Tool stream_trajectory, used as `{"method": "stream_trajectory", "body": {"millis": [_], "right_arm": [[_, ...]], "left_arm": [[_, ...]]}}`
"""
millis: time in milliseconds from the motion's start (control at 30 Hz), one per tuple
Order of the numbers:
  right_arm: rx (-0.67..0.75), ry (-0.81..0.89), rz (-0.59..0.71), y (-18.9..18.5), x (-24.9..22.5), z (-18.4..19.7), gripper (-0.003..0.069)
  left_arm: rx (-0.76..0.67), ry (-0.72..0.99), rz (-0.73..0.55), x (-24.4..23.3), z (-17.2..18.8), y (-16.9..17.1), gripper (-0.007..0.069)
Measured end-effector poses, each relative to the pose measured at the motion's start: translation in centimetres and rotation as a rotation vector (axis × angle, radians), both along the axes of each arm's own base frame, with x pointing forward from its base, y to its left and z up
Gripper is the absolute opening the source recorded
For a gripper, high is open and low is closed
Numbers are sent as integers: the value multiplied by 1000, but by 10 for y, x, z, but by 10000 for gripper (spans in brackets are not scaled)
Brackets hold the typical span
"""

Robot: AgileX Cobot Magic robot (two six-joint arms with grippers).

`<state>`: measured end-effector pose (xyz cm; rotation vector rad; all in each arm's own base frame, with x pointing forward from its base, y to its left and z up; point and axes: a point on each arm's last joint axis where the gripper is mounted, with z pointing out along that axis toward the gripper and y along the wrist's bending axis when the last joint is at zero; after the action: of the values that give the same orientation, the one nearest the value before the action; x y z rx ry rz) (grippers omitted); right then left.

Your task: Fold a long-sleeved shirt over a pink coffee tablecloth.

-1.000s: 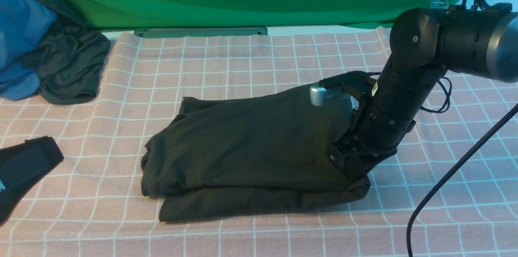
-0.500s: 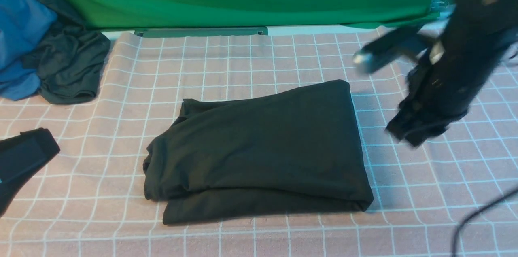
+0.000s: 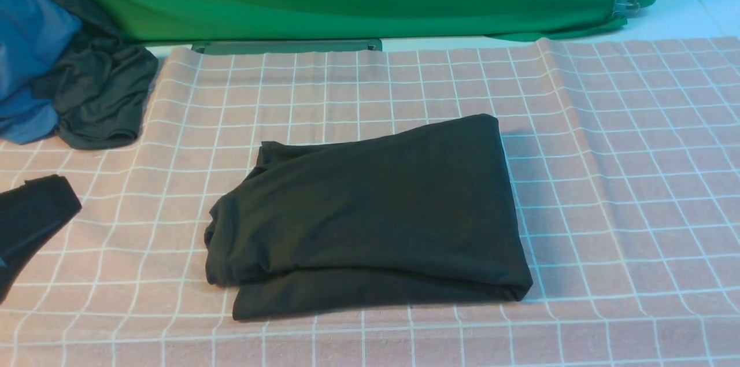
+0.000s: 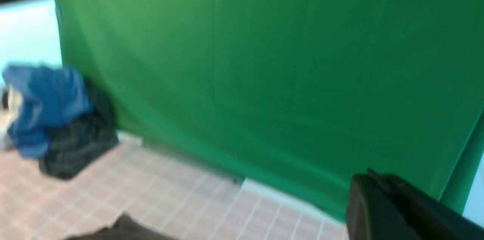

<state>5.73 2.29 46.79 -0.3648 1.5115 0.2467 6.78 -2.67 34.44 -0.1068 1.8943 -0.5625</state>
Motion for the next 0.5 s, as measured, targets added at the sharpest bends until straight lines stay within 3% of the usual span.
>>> {"method": "stream_trajectory", "body": {"millis": [333,500], "right_arm": [[92,-241,14,-14,-35,-105,45],[119,-308,19,-12,-32,-128,46]], "left_arm": [[5,-14,5,3,-4,0,13],[11,-17,10,4,-6,0,13]]}}
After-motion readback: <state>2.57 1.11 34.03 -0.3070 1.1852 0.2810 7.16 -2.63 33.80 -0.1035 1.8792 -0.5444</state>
